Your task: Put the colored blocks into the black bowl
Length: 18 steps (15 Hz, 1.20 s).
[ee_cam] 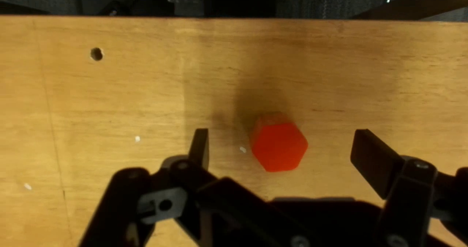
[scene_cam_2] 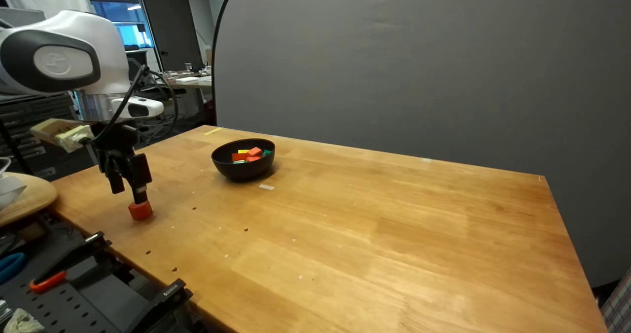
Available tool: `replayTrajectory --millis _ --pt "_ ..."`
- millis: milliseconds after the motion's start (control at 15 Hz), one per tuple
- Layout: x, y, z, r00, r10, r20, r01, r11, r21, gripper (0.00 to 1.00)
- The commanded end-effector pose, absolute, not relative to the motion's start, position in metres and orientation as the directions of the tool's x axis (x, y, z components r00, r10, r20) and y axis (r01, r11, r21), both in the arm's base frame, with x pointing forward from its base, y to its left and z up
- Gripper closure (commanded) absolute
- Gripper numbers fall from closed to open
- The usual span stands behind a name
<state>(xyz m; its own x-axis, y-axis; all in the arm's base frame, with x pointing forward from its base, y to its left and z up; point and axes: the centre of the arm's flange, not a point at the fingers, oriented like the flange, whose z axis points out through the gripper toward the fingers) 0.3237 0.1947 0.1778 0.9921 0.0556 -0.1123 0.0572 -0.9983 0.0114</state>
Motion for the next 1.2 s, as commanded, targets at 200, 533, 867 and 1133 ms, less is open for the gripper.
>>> replayTrajectory --millis 200,533,867,1133 --pt "0.325 0.224 0.136 0.99 -0.012 -0.142 0.013 -0.985 0.173 0.26" --pt "0.327 0.232 0.139 0.993 -0.019 -0.116 0.003 -0.982 0.189 0.67" --pt "0.334 0.233 0.148 0.996 -0.022 -0.082 -0.007 -0.982 0.188 0.93" --pt "0.342 0.237 0.17 1.0 -0.004 -0.014 -0.002 -0.985 0.175 0.9"
